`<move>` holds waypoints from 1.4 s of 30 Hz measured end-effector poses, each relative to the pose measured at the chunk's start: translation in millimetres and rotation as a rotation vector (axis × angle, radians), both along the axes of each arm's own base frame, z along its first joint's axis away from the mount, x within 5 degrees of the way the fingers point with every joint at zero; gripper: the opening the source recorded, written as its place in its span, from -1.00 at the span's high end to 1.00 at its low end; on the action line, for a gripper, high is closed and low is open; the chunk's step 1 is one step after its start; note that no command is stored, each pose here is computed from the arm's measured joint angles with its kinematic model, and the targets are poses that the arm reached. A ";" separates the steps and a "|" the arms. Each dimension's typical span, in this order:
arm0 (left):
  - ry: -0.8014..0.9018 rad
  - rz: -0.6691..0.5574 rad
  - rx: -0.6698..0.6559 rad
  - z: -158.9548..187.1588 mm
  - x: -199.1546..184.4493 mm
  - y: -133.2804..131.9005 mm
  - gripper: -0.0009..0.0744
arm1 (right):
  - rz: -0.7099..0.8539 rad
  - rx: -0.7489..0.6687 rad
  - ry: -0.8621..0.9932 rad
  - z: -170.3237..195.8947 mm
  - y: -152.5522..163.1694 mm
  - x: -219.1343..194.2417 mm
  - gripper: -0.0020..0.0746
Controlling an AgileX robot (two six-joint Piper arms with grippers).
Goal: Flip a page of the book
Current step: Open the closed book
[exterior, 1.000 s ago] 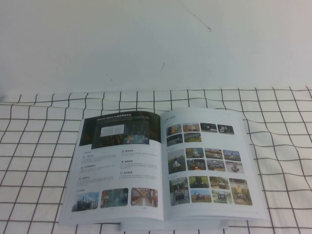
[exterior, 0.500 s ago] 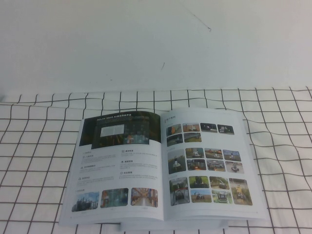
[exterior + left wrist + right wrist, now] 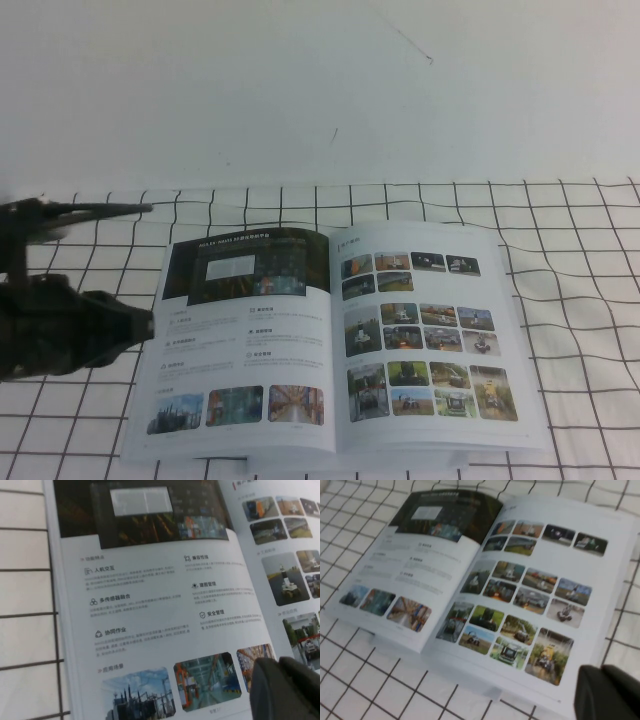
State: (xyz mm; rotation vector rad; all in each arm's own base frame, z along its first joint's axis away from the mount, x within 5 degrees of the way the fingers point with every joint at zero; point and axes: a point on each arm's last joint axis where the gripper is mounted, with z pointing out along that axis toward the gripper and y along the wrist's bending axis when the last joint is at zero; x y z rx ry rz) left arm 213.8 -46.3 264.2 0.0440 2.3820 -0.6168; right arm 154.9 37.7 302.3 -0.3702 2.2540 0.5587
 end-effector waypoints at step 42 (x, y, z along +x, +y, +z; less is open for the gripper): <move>0.237 -0.171 0.100 -119.3 127.0 -65.6 0.98 | 0.150 -0.128 0.489 -160.3 52.9 185.0 -0.36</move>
